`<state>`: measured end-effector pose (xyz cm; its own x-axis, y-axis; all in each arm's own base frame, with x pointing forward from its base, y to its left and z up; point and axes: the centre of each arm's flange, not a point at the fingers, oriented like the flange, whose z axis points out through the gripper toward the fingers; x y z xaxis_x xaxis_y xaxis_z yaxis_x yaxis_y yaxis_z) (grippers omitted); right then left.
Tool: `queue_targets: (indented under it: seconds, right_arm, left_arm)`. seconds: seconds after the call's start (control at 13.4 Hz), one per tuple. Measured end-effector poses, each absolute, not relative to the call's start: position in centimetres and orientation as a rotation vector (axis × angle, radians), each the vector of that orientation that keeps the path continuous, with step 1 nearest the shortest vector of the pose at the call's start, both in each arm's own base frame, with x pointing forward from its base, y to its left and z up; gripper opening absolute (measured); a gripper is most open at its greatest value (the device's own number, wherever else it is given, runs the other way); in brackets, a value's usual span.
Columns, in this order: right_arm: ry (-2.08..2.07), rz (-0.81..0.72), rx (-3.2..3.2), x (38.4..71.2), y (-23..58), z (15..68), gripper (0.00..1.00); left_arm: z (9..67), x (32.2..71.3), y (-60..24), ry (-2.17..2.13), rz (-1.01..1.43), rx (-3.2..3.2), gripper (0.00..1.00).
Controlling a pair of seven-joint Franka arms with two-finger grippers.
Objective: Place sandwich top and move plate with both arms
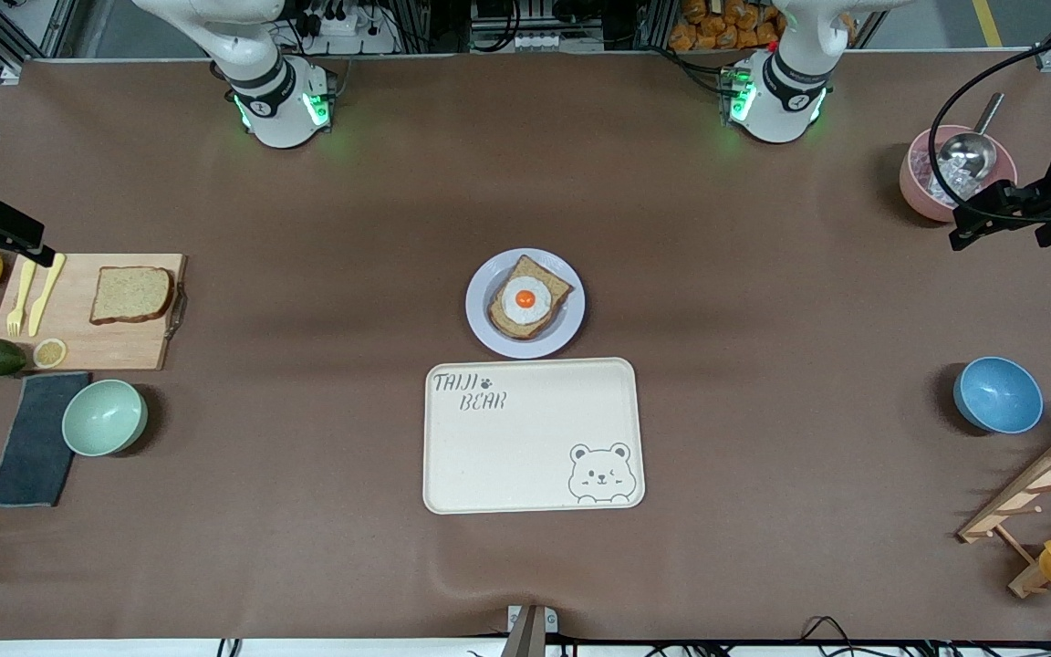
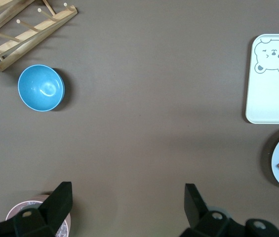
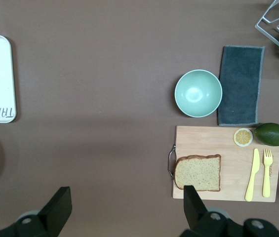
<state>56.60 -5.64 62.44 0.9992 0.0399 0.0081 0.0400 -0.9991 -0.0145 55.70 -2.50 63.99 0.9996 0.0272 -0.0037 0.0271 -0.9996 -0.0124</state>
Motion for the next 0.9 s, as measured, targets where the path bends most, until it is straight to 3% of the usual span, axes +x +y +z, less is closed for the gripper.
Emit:
queue_targets:
  seconds: [0.9]
  right_arm:
    - [0.011,0.102,-3.109,56.7,-11.1,58.4,1.0]
  left_arm:
    - [63.5,55.8,-2.5,-0.043,0.025,-3.129,1.0]
